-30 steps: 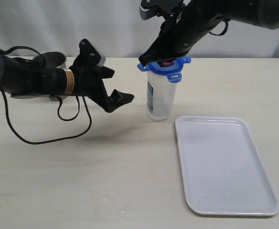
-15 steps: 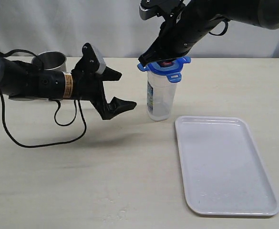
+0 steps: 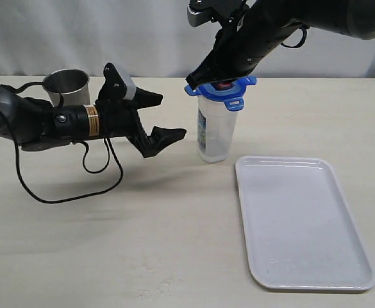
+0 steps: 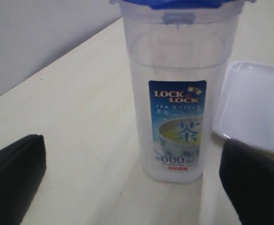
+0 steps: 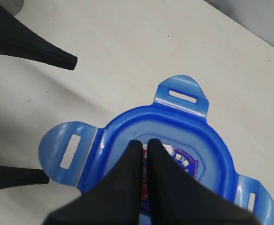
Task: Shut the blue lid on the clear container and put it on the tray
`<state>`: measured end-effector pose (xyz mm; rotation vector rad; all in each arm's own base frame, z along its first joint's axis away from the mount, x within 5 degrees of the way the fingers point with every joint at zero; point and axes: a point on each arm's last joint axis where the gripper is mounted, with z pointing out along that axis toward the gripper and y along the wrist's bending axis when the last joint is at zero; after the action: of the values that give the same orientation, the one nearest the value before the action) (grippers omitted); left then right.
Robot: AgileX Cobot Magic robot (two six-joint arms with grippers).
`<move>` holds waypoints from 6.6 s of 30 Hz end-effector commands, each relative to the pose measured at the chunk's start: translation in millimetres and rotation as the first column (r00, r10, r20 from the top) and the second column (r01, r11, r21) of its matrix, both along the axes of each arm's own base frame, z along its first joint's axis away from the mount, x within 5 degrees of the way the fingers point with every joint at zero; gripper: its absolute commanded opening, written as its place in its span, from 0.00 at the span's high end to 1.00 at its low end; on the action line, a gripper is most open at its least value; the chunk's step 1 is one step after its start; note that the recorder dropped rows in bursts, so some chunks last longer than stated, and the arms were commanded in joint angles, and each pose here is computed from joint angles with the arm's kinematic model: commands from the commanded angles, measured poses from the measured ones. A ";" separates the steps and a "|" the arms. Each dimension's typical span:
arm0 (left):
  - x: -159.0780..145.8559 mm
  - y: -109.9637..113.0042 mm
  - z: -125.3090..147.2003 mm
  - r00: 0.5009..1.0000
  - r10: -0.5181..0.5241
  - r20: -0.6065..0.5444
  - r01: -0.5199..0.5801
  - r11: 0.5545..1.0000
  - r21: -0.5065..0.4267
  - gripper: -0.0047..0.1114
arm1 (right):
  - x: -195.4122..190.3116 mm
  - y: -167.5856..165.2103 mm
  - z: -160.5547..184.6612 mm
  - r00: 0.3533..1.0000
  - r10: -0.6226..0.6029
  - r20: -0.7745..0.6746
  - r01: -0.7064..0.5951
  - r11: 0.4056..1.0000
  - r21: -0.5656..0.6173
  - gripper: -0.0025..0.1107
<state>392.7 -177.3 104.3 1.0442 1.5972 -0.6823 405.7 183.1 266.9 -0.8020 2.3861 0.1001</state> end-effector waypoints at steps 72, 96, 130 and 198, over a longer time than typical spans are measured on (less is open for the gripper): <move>-8.7 -101.8 -11.8 0.988 0.003 0.155 0.031 0.975 -0.220 0.08 | -1.0 -0.8 -13.8 0.998 0.001 -0.058 -0.003 0.999 -0.033 0.94; -9.7 -103.9 -19.2 0.992 0.003 0.124 0.016 0.989 -0.146 0.50 | -1.0 -0.8 -13.8 0.998 0.001 -0.058 -0.003 0.999 -0.033 0.94; 7.9 -22.7 -11.1 0.976 -0.195 -0.095 0.195 0.981 -0.012 0.96 | -59.1 -21.1 101.2 0.995 0.026 0.101 -0.035 0.995 0.091 0.94; -23.3 39.4 -27.7 0.959 -0.262 -0.111 0.264 0.964 0.007 0.96 | 14.8 49.6 -33.4 0.888 0.225 -0.402 -0.181 0.973 0.144 0.57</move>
<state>371.3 -141.5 90.8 1.2038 1.4910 -0.9799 417.2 236.3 263.6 -0.9762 2.5769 0.5663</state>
